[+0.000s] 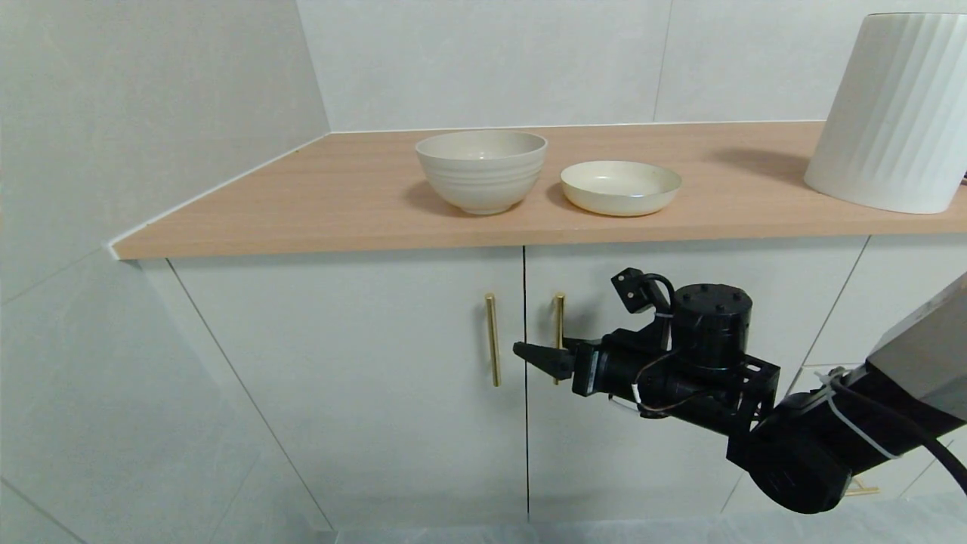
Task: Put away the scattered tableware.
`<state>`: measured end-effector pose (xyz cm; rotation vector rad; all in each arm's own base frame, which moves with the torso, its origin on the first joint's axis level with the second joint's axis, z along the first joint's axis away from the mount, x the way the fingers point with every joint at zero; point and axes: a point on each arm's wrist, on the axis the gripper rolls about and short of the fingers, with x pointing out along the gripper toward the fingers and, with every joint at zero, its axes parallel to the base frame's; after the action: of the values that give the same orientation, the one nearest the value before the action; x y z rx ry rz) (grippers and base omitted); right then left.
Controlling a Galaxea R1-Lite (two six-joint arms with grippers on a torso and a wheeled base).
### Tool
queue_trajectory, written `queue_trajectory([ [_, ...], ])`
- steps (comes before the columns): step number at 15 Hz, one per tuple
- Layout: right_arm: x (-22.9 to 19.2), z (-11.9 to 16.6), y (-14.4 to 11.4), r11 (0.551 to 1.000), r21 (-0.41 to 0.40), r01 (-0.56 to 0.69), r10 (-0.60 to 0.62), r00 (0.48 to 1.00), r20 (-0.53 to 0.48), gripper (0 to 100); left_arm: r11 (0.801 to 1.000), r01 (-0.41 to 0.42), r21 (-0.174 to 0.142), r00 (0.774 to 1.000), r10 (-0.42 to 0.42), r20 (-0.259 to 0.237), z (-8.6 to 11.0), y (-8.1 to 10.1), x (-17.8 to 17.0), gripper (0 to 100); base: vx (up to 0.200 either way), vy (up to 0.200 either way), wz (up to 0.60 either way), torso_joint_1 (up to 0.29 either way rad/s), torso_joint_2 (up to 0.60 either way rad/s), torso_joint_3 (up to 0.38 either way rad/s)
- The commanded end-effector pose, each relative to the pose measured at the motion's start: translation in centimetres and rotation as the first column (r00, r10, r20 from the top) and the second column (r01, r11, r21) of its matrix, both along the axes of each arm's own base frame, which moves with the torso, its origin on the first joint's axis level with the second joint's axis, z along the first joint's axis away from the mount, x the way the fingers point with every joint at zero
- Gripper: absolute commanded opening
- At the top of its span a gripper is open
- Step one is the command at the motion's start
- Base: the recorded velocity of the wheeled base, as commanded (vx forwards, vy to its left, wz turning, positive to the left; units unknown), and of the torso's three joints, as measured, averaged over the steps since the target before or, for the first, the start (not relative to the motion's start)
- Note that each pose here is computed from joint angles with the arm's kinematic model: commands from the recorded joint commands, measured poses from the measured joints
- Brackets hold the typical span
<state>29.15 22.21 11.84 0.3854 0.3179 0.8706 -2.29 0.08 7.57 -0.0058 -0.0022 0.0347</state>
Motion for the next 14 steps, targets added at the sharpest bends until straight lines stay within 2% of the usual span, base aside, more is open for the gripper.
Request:
queue_trajectory([
  [1, -0.3, -0.1, 0.6, 1.000, -0.001, -0.017, 0.017, 1.000, -0.002, 100, 1.000, -0.001, 0.000, 1.000, 0.001, -0.001, 0.0, 0.0, 0.0, 100, 0.000, 0.000, 0.00, 0.000, 0.00, 0.000],
  [6, -0.8, 0.4, 0.7, 0.999, 0.039, -0.029, 0.029, 1.000, -0.007, 100, 1.000, -0.001, 0.000, 1.000, 0.001, -0.001, 0.0, 0.0, 0.0, 100, 0.000, 0.000, 0.00, 0.000, 0.00, 0.000],
  [11, -1.4, 0.8, 0.5, 0.998, 0.044, -0.044, 0.044, 0.999, -0.007, 100, 1.000, 0.001, 0.000, 1.000, -0.001, -0.001, 0.0, 0.0, 0.0, 100, 0.000, 0.000, 0.00, 0.000, 0.00, 0.000],
  [14, -2.5, 1.6, -0.1, 0.992, 0.061, -0.111, 0.112, 0.994, -0.014, 100, 1.000, -0.001, 0.000, 1.000, 0.001, -0.001, 0.0, 0.0, 0.0, 100, 0.000, 0.000, 0.00, 0.000, 0.00, 0.000],
])
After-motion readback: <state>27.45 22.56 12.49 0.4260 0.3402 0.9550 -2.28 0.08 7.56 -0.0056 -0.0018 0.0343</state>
